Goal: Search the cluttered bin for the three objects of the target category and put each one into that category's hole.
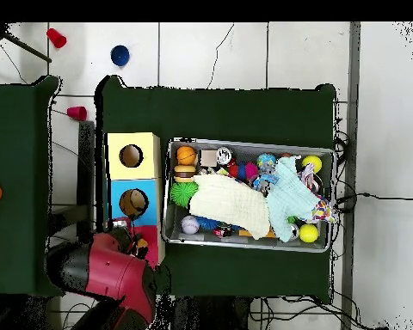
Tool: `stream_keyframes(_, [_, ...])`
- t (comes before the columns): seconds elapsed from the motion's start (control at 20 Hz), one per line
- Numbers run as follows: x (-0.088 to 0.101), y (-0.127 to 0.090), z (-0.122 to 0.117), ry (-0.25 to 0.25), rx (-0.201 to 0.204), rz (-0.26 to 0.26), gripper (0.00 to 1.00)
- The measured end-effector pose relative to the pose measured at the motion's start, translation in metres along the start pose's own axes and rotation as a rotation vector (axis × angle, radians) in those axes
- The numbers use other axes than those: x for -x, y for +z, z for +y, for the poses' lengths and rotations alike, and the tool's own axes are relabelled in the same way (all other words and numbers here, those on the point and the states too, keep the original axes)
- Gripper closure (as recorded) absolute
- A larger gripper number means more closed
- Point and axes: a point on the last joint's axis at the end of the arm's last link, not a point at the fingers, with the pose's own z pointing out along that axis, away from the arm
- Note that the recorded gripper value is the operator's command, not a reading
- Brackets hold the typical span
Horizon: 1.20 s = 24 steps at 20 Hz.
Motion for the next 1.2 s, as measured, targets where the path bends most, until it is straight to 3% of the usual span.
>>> stream_keyframes(0.5, [-0.016,-0.015,-0.002,-0.043,0.017,-0.032,0.00])
stream_keyframes(1.2, [-0.016,-0.014,0.000,-0.007,0.015,-0.025,0.00])
